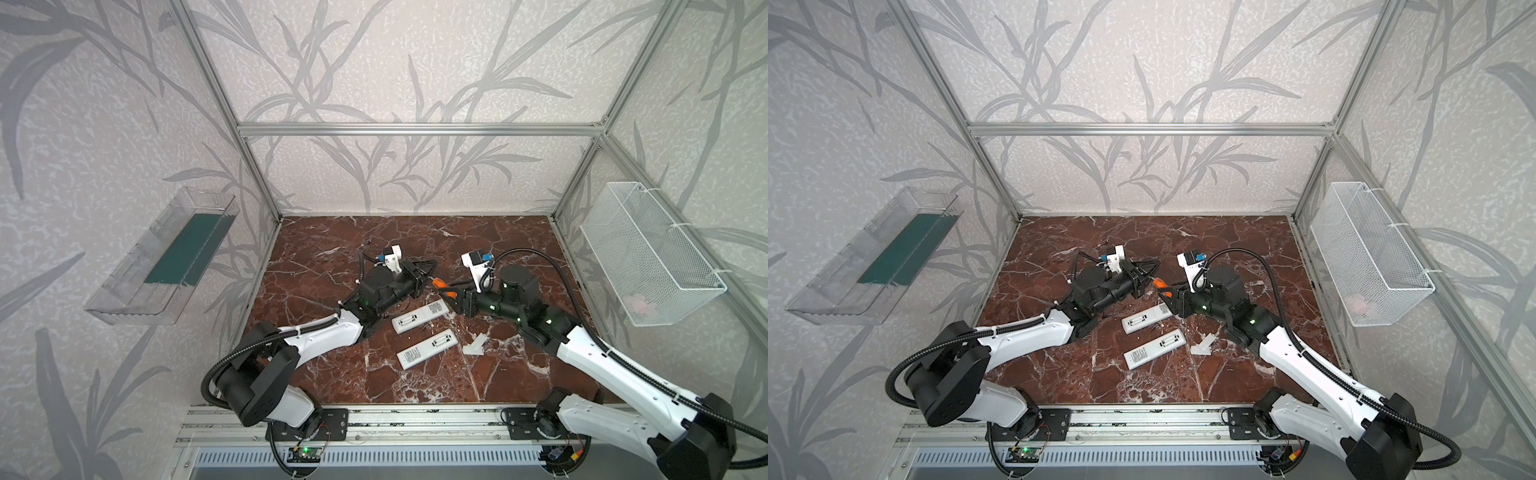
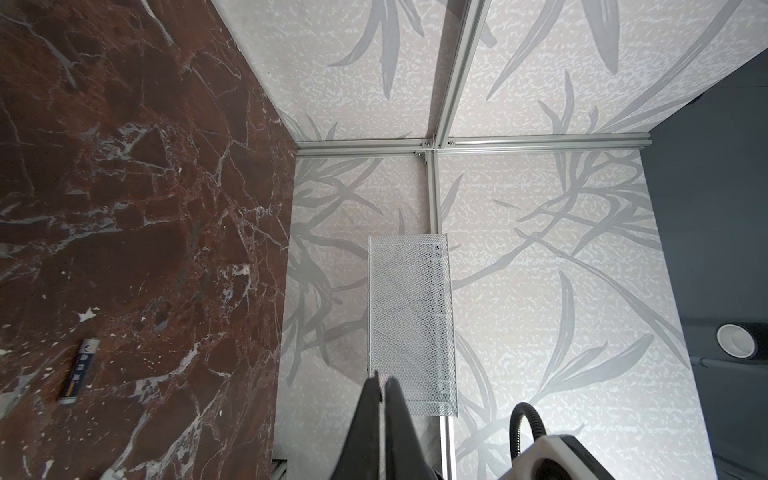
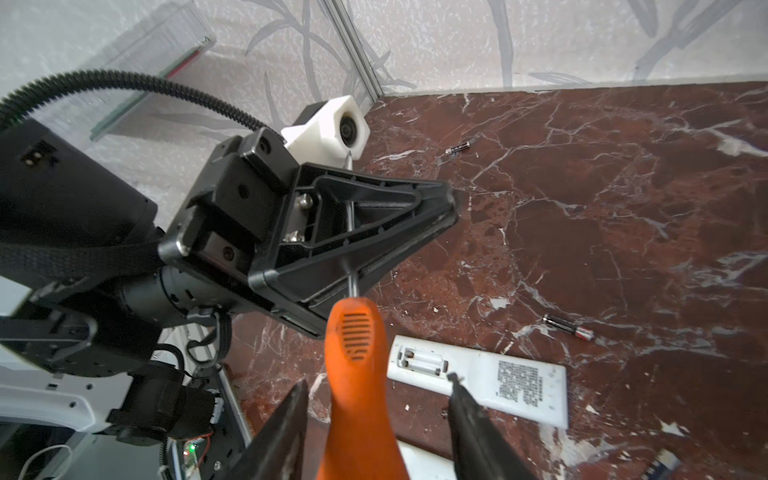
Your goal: Unload the batteries from the remote control
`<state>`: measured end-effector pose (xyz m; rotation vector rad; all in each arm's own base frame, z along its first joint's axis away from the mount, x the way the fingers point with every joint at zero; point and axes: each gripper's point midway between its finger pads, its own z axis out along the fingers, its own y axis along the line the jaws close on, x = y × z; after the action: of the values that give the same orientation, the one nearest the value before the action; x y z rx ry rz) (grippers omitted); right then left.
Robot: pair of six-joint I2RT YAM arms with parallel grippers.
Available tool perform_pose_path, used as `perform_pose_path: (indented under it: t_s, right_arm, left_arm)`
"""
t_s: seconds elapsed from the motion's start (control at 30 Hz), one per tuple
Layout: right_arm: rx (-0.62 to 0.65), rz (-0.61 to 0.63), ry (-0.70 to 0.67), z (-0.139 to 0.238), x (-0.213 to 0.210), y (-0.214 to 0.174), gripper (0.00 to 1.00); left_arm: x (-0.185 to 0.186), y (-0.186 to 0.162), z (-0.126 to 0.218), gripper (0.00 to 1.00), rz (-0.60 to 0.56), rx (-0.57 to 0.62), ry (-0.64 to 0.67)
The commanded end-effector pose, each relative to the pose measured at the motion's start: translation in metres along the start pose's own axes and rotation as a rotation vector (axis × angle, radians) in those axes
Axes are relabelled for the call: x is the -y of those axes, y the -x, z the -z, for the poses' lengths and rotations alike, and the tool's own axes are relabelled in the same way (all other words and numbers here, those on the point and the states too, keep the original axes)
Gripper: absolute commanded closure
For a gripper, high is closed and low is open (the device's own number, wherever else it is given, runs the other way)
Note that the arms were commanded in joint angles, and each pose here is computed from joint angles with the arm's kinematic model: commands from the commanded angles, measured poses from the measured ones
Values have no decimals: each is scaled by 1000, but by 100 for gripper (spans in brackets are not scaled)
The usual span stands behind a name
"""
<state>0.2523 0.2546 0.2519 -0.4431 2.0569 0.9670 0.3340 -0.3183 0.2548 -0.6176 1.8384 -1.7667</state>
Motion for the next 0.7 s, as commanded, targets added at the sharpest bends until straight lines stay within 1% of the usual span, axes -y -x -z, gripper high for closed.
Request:
perform_pose_path:
  t_s: [0.0, 0.07, 0.1, 0.2, 0.3, 0.4, 0.5, 0.67]
  right_arm:
    - [-31, 13, 8, 22, -12, 11, 33]
    - [-119, 1, 39, 29, -15, 8, 31]
    - [-175, -15, 58, 32, -17, 5, 30]
    - [-352, -35, 120, 39, -26, -8, 30]
    - [-465, -47, 218, 40, -42, -17, 30]
    - [-504, -39, 271, 35, -53, -23, 30]
    - [-544, -41, 314, 24, -61, -34, 30]
    - [-594, -34, 314, 10, -61, -53, 30]
  left_arm:
    - [16, -3, 6, 100, -127, -60, 10]
    - [11, -6, 9, 100, -194, -104, 57]
    - [11, -7, 11, 100, -225, -119, 57]
    - [11, -11, 15, 100, -259, -175, 67]
    - [14, -19, 15, 100, -294, -238, 67]
    - [21, -25, 14, 100, -305, -276, 39]
    - [26, -27, 17, 100, -304, -285, 17]
    - [29, -29, 25, 100, -303, -282, 6]
